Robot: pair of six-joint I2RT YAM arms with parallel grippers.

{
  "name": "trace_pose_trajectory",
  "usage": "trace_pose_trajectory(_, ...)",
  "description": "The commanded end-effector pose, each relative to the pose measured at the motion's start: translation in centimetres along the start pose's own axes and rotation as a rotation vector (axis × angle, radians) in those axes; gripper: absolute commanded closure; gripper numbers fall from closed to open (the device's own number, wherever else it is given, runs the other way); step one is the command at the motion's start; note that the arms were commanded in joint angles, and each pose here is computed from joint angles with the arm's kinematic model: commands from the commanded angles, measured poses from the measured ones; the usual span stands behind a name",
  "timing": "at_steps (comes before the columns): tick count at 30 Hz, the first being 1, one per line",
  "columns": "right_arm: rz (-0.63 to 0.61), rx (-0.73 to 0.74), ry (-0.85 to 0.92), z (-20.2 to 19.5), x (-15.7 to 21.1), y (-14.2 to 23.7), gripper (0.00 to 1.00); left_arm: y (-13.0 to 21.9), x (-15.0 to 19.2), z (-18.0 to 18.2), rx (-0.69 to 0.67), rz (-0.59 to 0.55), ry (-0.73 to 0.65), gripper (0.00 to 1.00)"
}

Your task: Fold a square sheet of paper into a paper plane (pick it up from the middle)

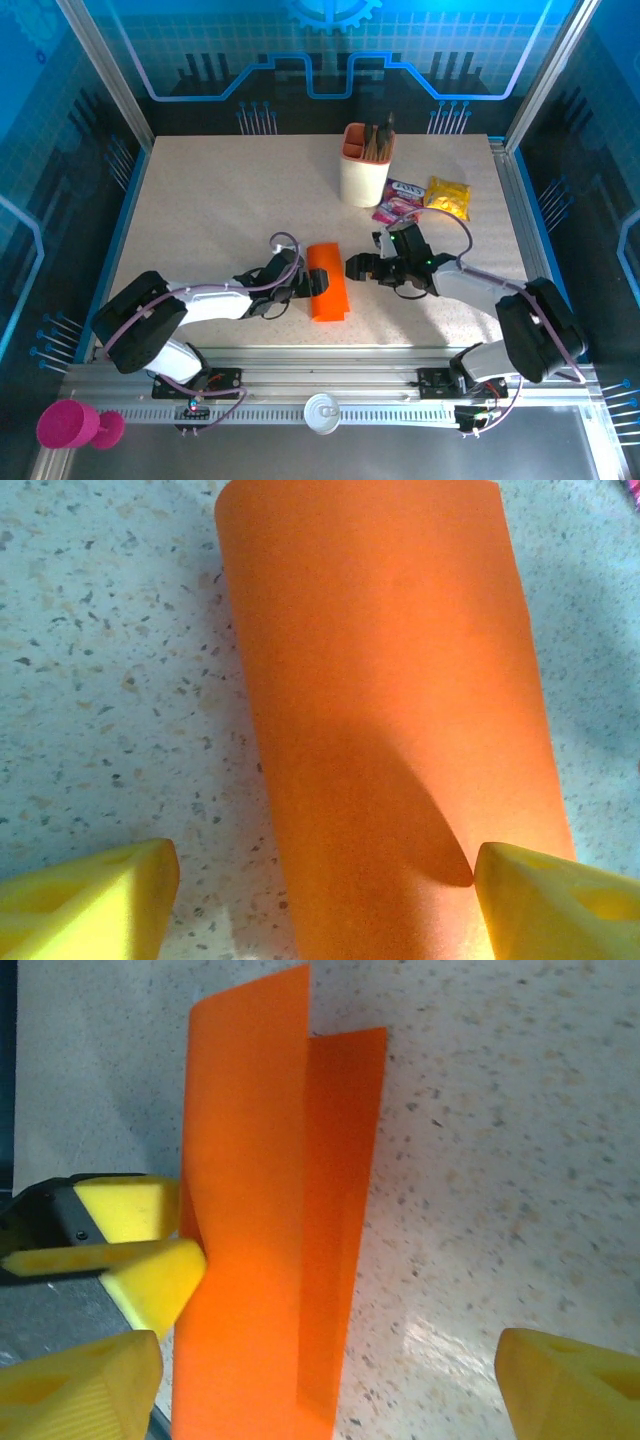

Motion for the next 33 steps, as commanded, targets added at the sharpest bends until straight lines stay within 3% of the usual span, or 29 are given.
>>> trace_pose_trajectory(1, 0.022, -0.089, 0.015, 1.9, -0.6, -0.9, 0.16, 0.4, 0.6, 0.8, -0.016, 0.024, -0.053, 0.21)
trace_pose_trajectory(8, 0.069, -0.129, 0.005, 2.1, -0.8, -3.0, 0.36, 0.4, 1.1, 1.3, -0.029, 0.039, -0.075, 0.21)
trace_pose_trajectory(33, 0.132, -0.22, -0.04, 2.3, -0.7, -6.4, 0.61, 0.8, 0.5, 1.5, -0.035, 0.013, -0.046, 0.2)
Point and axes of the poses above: each hand's point on the last joint's axis, 136 mm out from that joint toward the fingers, its own y axis back along the fingers, its own z axis along the line the jaws close on, x = y × z, the point moved 5 cm from there along y, back along the fingers, and after that the axes turned 6 degrees about -y, right-handed, at the moved point
